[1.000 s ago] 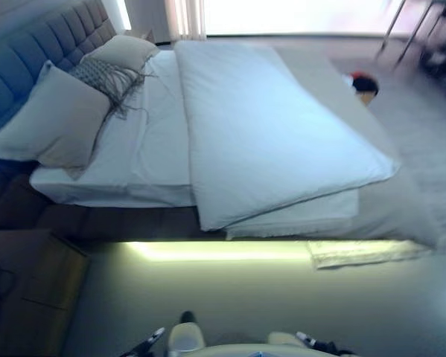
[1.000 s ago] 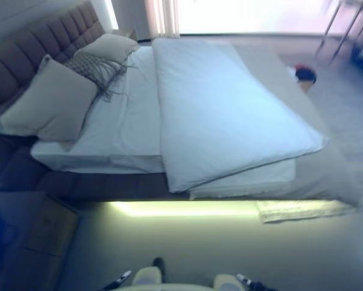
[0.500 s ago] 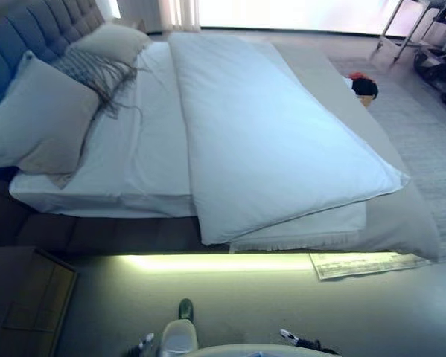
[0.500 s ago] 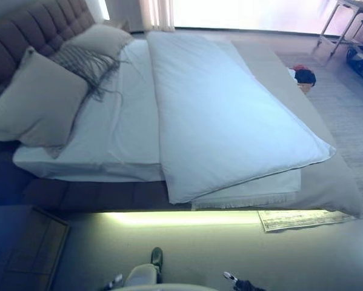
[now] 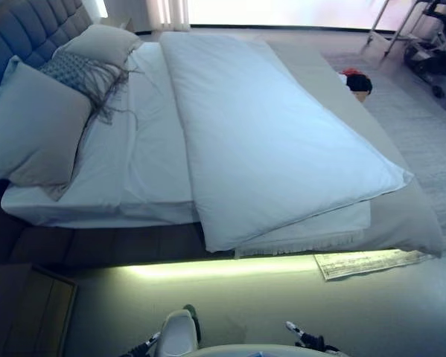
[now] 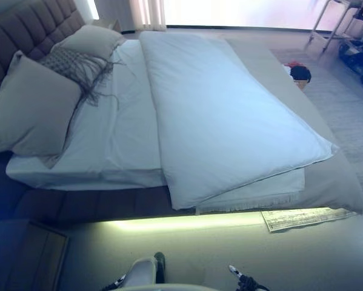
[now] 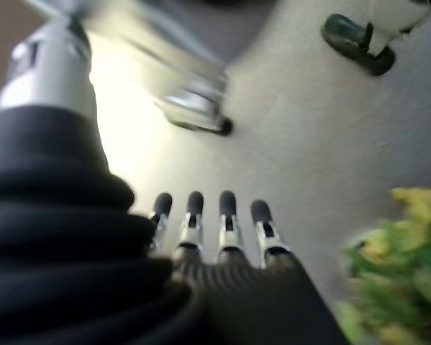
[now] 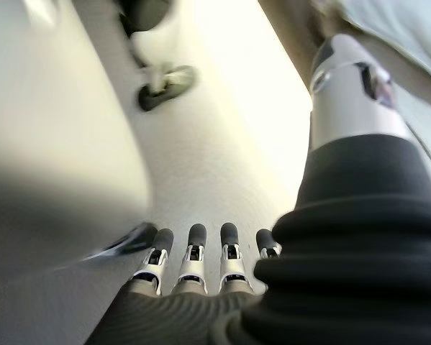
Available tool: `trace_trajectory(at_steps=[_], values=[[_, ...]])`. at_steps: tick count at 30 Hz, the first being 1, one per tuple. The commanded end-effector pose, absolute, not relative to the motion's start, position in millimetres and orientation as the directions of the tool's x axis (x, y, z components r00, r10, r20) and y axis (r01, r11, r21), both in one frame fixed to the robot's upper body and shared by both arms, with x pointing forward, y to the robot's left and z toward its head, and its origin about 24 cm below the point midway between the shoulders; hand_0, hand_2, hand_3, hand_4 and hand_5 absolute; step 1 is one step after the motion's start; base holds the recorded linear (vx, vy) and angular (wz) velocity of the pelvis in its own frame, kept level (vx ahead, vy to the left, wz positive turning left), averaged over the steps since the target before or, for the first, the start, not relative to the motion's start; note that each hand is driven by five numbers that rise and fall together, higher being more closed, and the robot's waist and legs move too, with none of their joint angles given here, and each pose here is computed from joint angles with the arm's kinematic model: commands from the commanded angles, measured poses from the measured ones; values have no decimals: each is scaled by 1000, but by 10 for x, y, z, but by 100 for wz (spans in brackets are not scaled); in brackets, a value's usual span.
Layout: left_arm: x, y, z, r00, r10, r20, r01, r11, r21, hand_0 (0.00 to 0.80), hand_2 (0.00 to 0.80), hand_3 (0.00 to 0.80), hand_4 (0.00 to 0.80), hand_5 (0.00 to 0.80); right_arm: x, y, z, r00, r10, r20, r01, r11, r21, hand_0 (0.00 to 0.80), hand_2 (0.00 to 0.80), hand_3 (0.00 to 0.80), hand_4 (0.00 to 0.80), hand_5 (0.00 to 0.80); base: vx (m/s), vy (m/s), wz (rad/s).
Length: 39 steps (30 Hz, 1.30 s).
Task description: Make the bed neatly
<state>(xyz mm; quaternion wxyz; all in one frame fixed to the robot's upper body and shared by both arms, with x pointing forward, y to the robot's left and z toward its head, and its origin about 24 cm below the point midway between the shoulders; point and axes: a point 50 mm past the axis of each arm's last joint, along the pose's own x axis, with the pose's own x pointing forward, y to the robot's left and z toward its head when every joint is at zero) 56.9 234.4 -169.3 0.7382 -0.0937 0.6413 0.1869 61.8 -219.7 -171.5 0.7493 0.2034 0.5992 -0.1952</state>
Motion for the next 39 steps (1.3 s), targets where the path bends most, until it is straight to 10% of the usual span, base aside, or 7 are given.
trace_trajectory(at_steps=[1, 9, 28, 39], values=[[625, 2467, -1657, 107, 206, -973, -353, 922, 157, 0, 0, 0, 0, 0, 536, -2390, -1680, 207, -79, -975, 565, 824, 53, 0, 0, 0, 0, 0, 182, 36, -21], [837, 2435, -1629, 188, 193, -963, -434, 896, 95, 0, 0, 0, 0, 0, 922, -2242, -1647, 306, -39, -951, 514, 848, 130, 0, 0, 0, 0, 0, 98, -146, 4], [167, 2433, -1706, 12, 180, -984, -404, 900, 160, 0, 0, 0, 0, 0, 1248, -2192, -1546, 496, 4, -868, 497, 819, 288, 0, 0, 0, 0, 0, 207, -46, 18], [839, 2352, -1649, 211, 123, -970, -327, 944, 49, 0, 0, 0, 0, 0, 1966, -2521, -1139, 746, -188, -639, 597, 614, 516, 0, 0, 0, 0, 0, -66, 99, -9]])
